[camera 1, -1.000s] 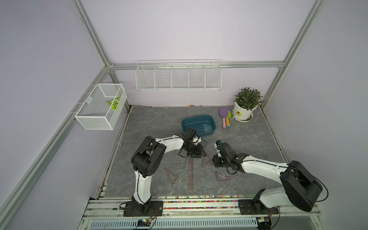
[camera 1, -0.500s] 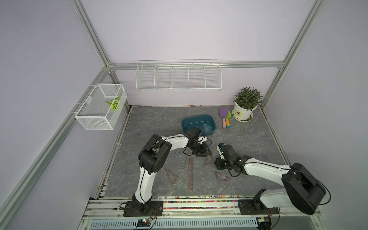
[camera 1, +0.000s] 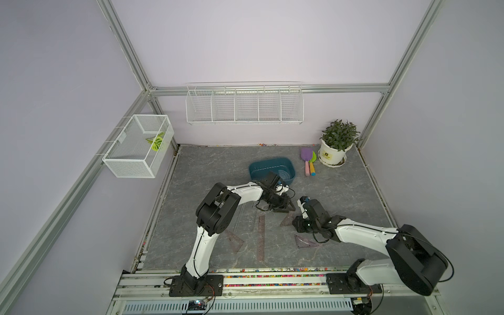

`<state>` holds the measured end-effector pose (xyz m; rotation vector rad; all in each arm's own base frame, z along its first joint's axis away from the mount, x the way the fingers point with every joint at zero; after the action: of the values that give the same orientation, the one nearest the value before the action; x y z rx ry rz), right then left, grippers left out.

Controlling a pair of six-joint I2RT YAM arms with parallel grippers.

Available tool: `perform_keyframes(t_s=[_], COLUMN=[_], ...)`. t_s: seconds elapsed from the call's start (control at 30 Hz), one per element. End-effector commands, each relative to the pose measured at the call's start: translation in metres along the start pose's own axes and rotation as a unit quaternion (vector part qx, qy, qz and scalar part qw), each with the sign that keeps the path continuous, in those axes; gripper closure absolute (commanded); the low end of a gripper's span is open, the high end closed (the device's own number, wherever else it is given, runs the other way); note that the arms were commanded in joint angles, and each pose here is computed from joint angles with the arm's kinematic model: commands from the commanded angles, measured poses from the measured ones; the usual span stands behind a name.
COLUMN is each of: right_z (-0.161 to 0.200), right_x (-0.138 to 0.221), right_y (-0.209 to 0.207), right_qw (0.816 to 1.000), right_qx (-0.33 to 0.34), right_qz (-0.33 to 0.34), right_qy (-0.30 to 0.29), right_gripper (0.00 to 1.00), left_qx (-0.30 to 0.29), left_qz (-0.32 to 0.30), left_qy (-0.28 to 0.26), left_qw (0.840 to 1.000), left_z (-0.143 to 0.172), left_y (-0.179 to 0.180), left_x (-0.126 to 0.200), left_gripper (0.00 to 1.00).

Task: Put the scattered rulers into the storage box
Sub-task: Move the ruler to the center of the board, then pick up the ruler from the center of the board.

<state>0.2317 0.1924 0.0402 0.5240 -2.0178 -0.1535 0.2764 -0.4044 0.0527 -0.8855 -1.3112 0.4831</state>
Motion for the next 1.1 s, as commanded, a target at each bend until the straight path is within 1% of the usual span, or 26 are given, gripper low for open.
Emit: perform_keyframes(t_s=[0.0,0.17,0.33,0.47,0.57,0.67,0.73,0.8,0.93,1.07], right_z=[0.016,0.017,0.019,0.018,0.009,-0.004,-0.011,-0.014,-0.021,-0.026], right_x=[-0.007,-0.009,-0.010,-0.012,-0.004,0.004,0.006,0.004,-0.001,-0.002], right_y=[-0.003,0.000,0.003,0.004,-0.002,-0.005,-0.004,-0.002,0.000,0.002], right_qw=[0.999,0.999,0.998,0.998,0.999,0.999,0.998,0.998,0.998,0.998], right_qx=[-0.020,-0.029,-0.034,-0.034,-0.029,-0.038,-0.041,-0.040,-0.040,-0.036], right_qz=[-0.010,-0.022,-0.035,-0.037,-0.023,-0.029,-0.037,-0.040,-0.045,-0.049], right_qy=[0.026,0.029,0.030,0.033,0.016,-0.007,-0.015,-0.015,-0.016,-0.018], right_gripper=[0.67,0.67,0.68,0.69,0.70,0.76,0.82,0.87,0.95,1.00], left_qx=[-0.002,-0.003,0.007,0.018,0.021,0.020,0.019,0.020,0.022,0.024], left_qz=[-0.009,-0.017,-0.044,-0.048,-0.041,-0.040,-0.041,-0.039,-0.040,-0.043], left_qy=[-0.004,-0.023,-0.033,-0.029,-0.024,-0.022,-0.021,-0.018,-0.016,-0.013], left_qw=[1.000,1.000,0.998,0.998,0.999,0.999,0.999,0.999,0.999,0.999], left_z=[-0.001,0.000,0.013,0.021,0.021,0.020,0.019,0.019,0.020,0.021], left_y=[0.004,0.000,0.014,0.026,0.028,0.029,0.030,0.031,0.034,0.037], left_x=[-0.004,0.020,0.047,0.048,0.043,0.041,0.040,0.038,0.036,0.034], left_gripper=[0.53,0.53,0.51,0.51,0.51,0.51,0.51,0.53,0.60,0.63])
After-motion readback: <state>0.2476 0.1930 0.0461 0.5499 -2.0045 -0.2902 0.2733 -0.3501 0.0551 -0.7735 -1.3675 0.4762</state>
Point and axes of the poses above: each gripper's point midway between its finger pads, its own x axis back along the fingers, its own y axis along the line the jaws close on, z = x × y, the point moved 2 cm from there along x, back along the fingers, and after that the axes turned 5 degrees about x, right-handed, at the moved point
